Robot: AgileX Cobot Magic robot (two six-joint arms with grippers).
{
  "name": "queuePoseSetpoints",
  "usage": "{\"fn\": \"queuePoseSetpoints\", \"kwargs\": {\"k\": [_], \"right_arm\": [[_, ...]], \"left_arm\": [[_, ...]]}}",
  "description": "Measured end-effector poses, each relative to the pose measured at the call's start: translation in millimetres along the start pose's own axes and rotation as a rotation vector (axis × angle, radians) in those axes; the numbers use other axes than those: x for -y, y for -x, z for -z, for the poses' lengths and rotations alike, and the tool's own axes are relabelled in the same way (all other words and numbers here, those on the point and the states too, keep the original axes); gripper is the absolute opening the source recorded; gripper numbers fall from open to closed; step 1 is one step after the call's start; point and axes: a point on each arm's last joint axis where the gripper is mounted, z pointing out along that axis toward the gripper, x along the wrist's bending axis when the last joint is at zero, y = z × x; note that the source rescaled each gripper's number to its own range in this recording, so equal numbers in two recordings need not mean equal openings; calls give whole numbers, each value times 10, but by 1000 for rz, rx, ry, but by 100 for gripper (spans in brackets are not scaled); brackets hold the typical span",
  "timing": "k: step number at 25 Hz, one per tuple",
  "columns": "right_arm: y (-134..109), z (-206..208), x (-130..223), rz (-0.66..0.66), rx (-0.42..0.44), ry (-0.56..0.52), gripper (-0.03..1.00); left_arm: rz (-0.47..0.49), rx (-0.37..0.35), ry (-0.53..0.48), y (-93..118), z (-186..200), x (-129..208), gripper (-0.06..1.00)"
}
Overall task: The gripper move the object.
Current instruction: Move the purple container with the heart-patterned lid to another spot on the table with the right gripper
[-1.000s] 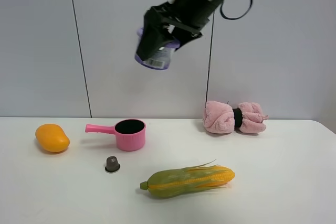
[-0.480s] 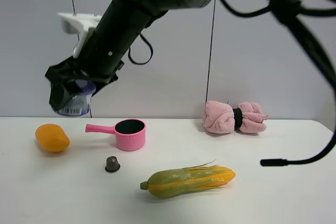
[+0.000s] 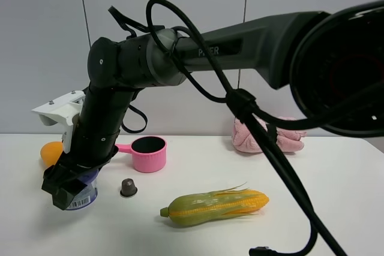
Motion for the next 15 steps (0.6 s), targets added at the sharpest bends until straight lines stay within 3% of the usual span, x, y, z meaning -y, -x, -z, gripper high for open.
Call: {"fn": "queuePoseSetpoints", "kwargs": {"k": [7,15], "right_arm": [[71,-15,-59,21,77,69,0],[69,-351,77,0,60,49,0]], "left_arm": [[2,3,0,3,0,0,100],[2,3,0,3,0,0,100]]}}
